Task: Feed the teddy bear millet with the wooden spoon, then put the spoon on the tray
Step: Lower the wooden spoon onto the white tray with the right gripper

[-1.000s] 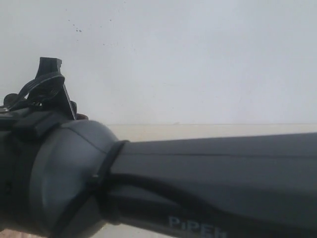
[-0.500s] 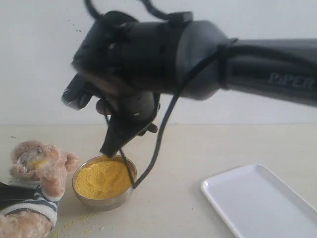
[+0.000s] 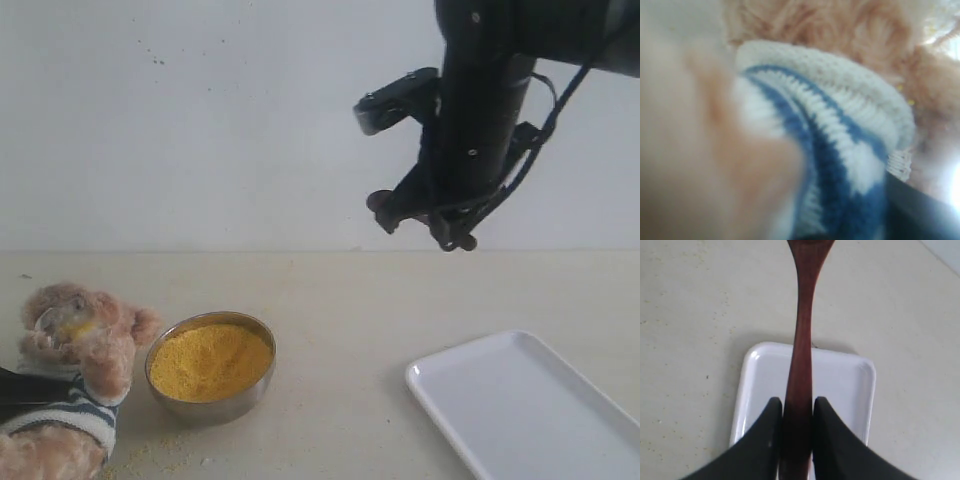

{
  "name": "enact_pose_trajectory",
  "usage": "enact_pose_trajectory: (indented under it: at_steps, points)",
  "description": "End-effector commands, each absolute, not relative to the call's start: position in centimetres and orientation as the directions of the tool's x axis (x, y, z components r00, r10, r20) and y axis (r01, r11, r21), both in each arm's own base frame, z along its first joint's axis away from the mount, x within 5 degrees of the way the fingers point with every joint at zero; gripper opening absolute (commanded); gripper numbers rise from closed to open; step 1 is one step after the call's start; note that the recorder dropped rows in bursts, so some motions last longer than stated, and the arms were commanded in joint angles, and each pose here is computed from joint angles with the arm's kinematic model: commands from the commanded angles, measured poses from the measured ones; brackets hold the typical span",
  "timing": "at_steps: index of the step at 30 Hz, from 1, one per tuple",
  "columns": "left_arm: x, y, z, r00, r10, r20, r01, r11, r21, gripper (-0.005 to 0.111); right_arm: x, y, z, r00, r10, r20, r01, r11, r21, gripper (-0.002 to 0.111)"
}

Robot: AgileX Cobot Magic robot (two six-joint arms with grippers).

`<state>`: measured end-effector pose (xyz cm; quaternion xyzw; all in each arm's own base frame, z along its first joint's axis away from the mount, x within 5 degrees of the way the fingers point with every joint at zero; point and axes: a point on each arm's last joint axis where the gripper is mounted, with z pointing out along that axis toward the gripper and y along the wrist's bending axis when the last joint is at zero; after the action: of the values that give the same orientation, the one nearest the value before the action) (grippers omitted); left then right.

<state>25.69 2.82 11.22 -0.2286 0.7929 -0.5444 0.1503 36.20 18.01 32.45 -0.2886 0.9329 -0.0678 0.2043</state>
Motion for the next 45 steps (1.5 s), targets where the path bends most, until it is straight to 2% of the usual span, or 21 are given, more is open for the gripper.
enact_pose_trajectory:
  at_steps: [1,4,6,11,14,20,29,34,45]
  points:
    - [25.8,2.8,11.6,-0.849,-0.529,0.005,-0.177,0.274,-0.945,0.004,36.6,14.4,30.0,-0.824,-0.508,-0.252,-0.464,0.859,-0.216,0.0]
    - [25.8,2.8,11.6,-0.851,-0.526,0.005,-0.176,0.276,-0.945,0.004,36.0,12.0,26.7,-0.871,-0.474,-0.128,-0.444,0.873,-0.203,0.0]
    - [25.8,2.8,11.6,-0.851,-0.526,0.005,-0.176,0.276,-0.945,0.004,35.3,10.8,24.6,-0.881,-0.459,-0.115,-0.435,0.881,-0.187,0.0]
    - [26.0,2.9,11.6,-0.837,-0.547,0.005,-0.178,0.265,-0.948,0.004,33.0,9.2,21.1,-0.85,-0.467,-0.244,-0.434,0.883,-0.178,0.0]
    - [26.2,3.0,11.7,-0.838,-0.545,-0.032,-0.147,0.281,-0.948,0.004,31.9,8.1,19.2,-0.836,-0.462,-0.297,-0.428,0.886,-0.176,0.0]
    - [26.2,3.0,11.7,-0.839,-0.543,-0.034,-0.145,0.283,-0.948,0.004,30.7,6.8,16.1,-0.843,-0.357,-0.403,-0.345,0.933,-0.103,0.0]
    - [26.3,3.0,11.7,-0.832,-0.553,-0.038,-0.143,0.28,-0.949,0.004,30.2,6.7,15.5,-0.846,-0.357,-0.396,-0.348,0.932,-0.097,0.0]
    - [26.2,3.0,11.7,-0.836,-0.548,-0.038,-0.142,0.282,-0.949,0.004,29.8,6.6,14.7,-0.873,-0.363,-0.325,-0.353,0.931,-0.092,0.0]
    - [26.1,2.9,11.7,-0.846,-0.532,-0.039,-0.139,0.29,-0.947,0.004,29.8,6.6,13.2,-0.897,-0.346,-0.276,-0.341,0.938,-0.07,0.0]
